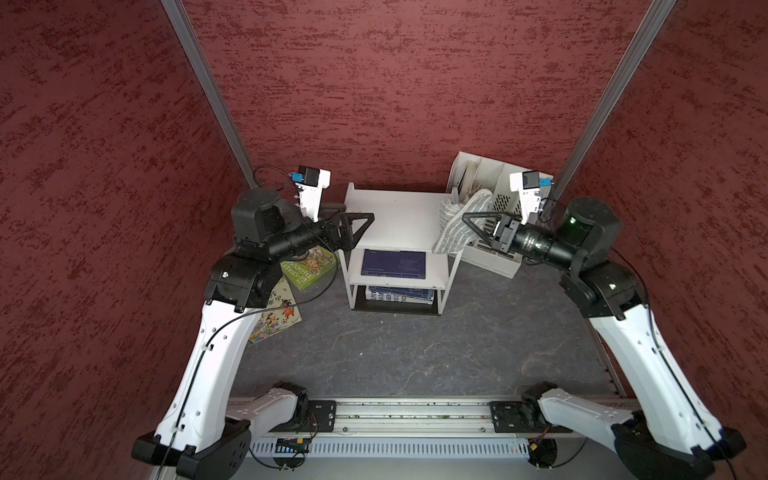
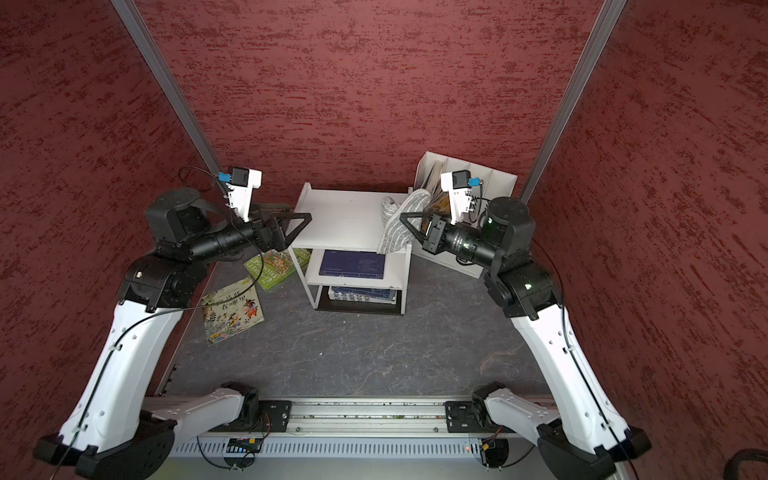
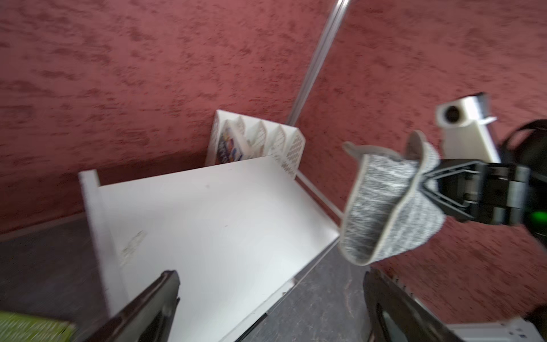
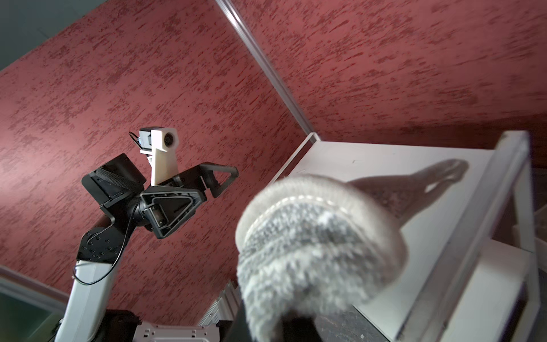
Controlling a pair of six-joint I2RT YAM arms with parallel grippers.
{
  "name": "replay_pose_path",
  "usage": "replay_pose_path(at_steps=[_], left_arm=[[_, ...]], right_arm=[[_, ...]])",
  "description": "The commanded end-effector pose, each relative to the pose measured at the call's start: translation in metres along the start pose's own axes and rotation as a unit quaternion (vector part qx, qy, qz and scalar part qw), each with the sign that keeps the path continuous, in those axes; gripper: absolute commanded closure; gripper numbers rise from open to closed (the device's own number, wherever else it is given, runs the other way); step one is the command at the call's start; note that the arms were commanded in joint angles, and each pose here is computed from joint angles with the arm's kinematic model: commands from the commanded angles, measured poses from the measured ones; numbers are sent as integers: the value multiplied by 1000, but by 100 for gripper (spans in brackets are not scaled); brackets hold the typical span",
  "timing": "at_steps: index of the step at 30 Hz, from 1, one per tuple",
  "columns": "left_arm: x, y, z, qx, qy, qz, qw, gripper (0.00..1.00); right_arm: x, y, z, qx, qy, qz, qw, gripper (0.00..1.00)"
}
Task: Wipe the bookshelf clean with a cloth
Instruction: Wipe the dust from the shelf, then adjust the cleaning item.
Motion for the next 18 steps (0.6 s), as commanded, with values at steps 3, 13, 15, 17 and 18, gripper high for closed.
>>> replay_pose_path(at_steps=[3,13,15,17,18], left_arm=[[-23,21,15,-77,-193,32,978,0],[-42,13,50,-68,-269,32,960,0],[-44,14,54,-68,-278,33,958,0],[-47,13,58,-68,-288,33,955,0],[-48,12,61,-68,-293,32,953,1]], right_arm=[[39,8,4,28,141,-53,988,100],[44,5,26,52,194,-41,979,100],[44,4,28,53,193,-40,979,100],[43,4,29,50,193,-39,979,100],[44,4,30,50,194,-38,979,100]])
Point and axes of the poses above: each gripper's point midway between its finger pads, its own z axis out along the fingers, its own x axis along the line the jaws close on, y = z × x, the point moved 9 cm from there along -z, back along the fingers, and after that the axes turned 14 degrees about z, right-handed, at the moved point
